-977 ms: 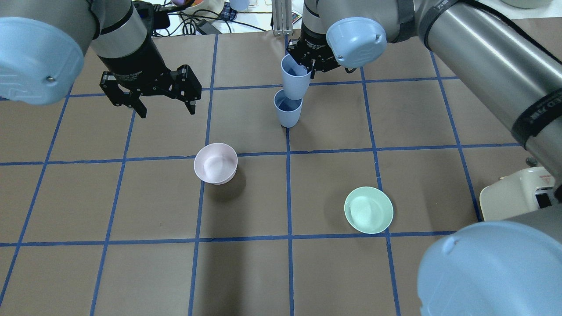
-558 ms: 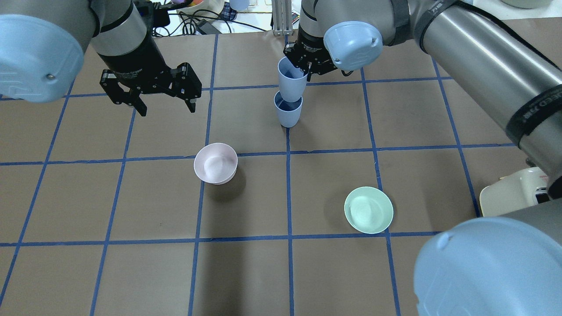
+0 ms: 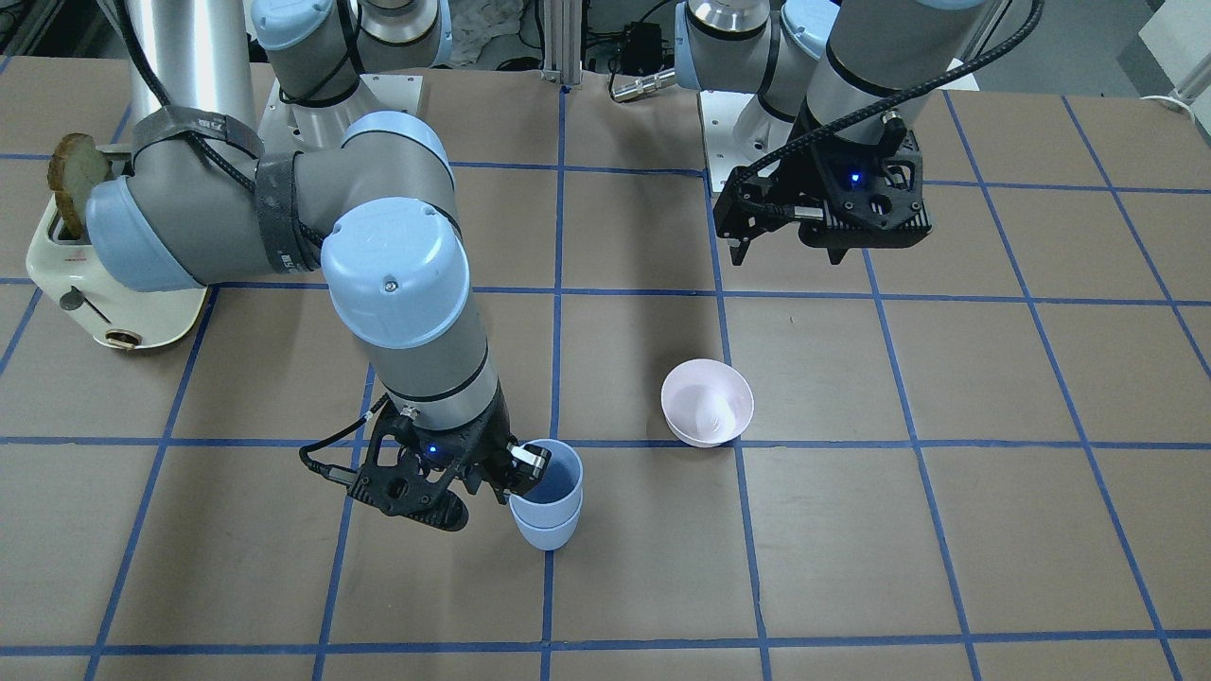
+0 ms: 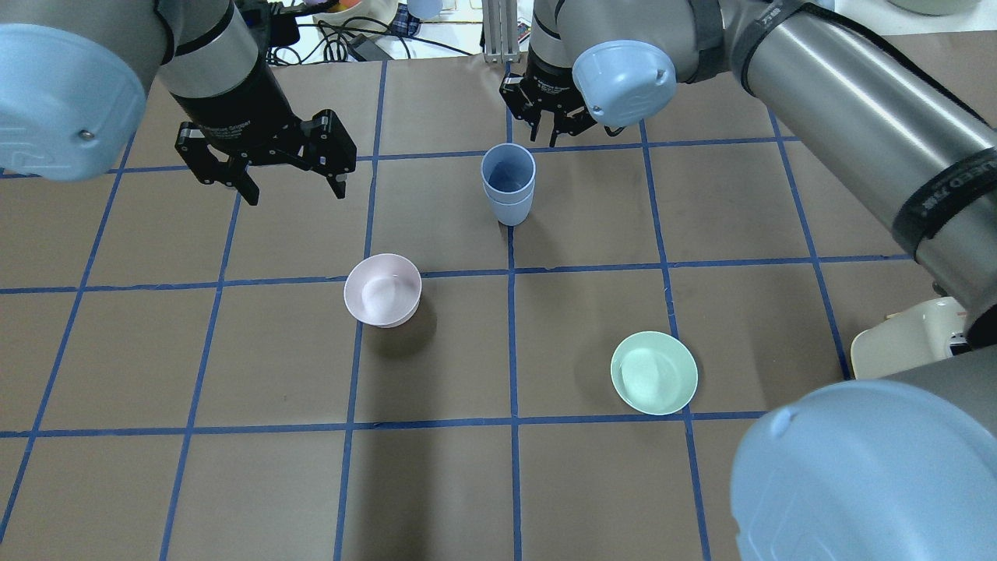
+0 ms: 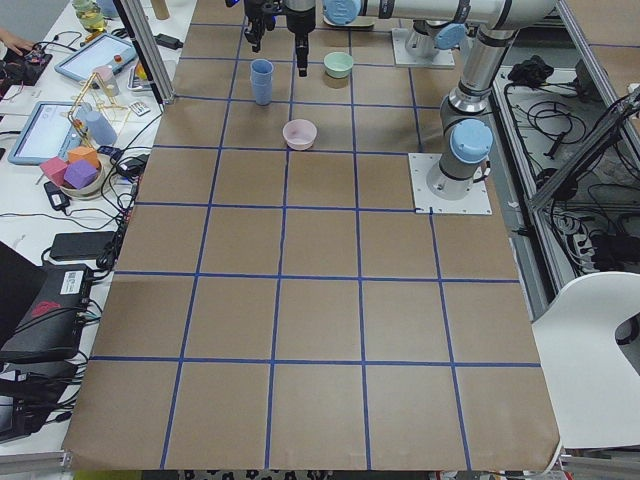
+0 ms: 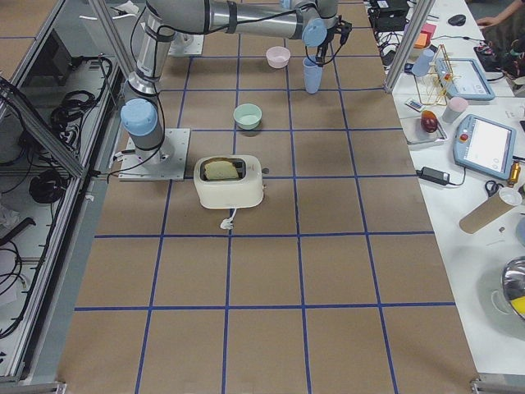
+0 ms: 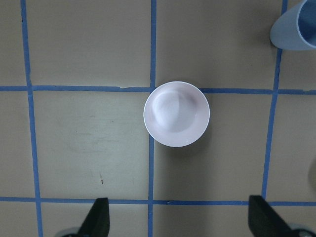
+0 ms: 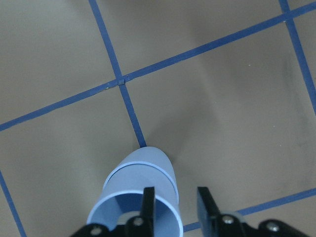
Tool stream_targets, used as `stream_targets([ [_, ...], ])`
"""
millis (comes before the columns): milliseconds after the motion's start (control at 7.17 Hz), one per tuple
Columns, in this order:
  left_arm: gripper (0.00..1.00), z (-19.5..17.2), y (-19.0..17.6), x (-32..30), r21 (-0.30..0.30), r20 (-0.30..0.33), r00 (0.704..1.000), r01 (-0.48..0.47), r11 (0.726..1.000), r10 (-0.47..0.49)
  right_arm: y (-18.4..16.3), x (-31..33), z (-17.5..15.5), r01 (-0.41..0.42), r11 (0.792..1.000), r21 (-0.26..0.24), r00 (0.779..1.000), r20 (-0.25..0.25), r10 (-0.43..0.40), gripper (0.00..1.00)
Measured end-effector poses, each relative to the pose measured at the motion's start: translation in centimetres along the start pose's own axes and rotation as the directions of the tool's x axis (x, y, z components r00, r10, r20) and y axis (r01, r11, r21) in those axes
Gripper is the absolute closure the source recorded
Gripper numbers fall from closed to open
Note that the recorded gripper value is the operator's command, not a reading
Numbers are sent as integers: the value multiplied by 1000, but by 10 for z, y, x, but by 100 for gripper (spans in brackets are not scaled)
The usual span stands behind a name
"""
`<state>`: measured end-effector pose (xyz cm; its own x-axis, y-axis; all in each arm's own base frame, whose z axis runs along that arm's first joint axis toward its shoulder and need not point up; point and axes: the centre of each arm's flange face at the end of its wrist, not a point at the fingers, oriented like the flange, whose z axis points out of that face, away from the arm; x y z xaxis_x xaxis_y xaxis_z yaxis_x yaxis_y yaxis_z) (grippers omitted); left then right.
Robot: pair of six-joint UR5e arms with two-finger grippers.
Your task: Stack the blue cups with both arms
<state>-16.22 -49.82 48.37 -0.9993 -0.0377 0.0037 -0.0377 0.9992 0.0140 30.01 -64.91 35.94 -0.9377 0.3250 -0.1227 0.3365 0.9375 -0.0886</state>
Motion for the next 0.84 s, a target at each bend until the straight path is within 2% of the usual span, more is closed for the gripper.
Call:
stream_targets([
  [279,0,0,0,0,-2,0,1000,0,1000,0,-16,17,-20,43,999,14,999,-2,-43,0],
  [558,0,0,0,0,-1,0,1000,1,1000,-1,-46,79,-60,184,983,-2,983,-16,-184,0],
  [698,0,0,0,0,-1,0,1000,1,1000,-1,-60,118,-79,205,979,-17,978,-23,-206,0],
  [837,0,0,0,-1,0,0,1000,1,1000,-1,-68,152,-95,186,982,-43,982,-36,-188,0],
])
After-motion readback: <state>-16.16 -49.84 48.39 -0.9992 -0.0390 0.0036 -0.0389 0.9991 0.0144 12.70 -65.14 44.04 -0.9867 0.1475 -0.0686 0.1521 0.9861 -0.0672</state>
